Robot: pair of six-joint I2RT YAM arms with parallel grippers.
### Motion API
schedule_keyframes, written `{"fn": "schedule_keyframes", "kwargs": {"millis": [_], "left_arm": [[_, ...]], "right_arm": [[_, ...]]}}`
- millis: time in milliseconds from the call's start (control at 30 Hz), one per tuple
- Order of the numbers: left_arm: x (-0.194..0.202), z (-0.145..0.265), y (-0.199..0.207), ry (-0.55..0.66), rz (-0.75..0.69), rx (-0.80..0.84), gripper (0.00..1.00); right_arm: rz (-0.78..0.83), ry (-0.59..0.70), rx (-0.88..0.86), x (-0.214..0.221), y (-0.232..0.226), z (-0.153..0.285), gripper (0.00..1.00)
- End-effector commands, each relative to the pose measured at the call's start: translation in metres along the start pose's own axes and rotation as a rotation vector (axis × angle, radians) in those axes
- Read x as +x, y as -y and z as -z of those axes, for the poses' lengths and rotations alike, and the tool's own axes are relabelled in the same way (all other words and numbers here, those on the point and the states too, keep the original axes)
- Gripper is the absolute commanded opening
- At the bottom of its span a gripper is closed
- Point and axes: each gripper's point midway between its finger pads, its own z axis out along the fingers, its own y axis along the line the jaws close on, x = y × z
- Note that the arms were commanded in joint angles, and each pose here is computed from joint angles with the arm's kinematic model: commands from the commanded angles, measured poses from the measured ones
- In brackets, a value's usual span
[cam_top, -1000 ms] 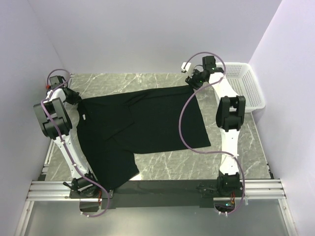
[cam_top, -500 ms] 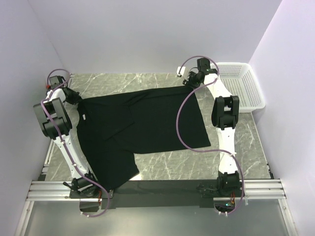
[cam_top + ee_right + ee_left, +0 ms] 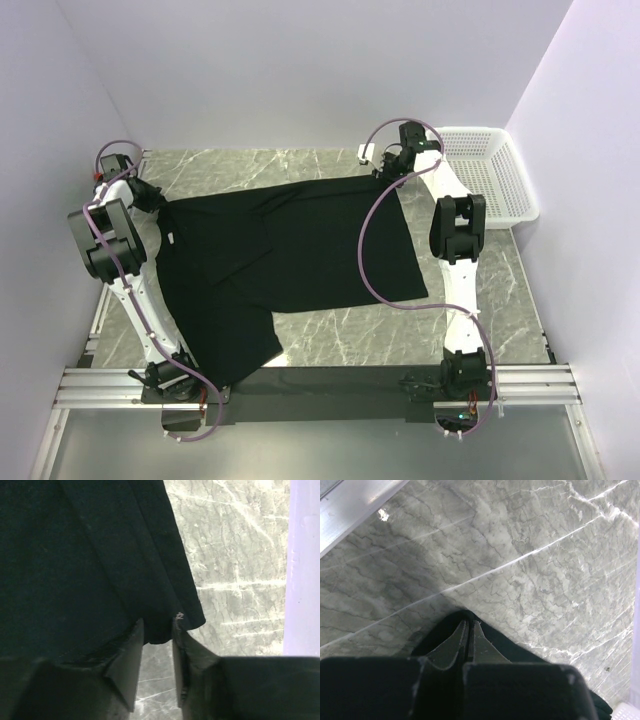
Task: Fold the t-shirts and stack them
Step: Fold the tshirt
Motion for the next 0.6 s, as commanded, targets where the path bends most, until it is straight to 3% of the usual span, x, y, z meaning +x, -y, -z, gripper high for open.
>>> {"fn": "schedule_keyframes", "kwargs": {"millis": [0,300,567], "left_arm": [[-0.010,0.004,0.009,0.020,-0.006,0.031,0.01],[-0.008,0.002,0.005,0.014,-0.002,0.024,0.01],[-0.011,0.003,0.009,0.016,-0.008,0.030,0.01]], "right_arm": [[0.017,0.029,0.005,-0.014,0.006,0.007,0.35],[0.017,0.063,-0.006,-0.019,-0.002,0.018,0.01],[-0.032,0.131,0.020,-0.029,-0.013,0.056,0.00]]}}
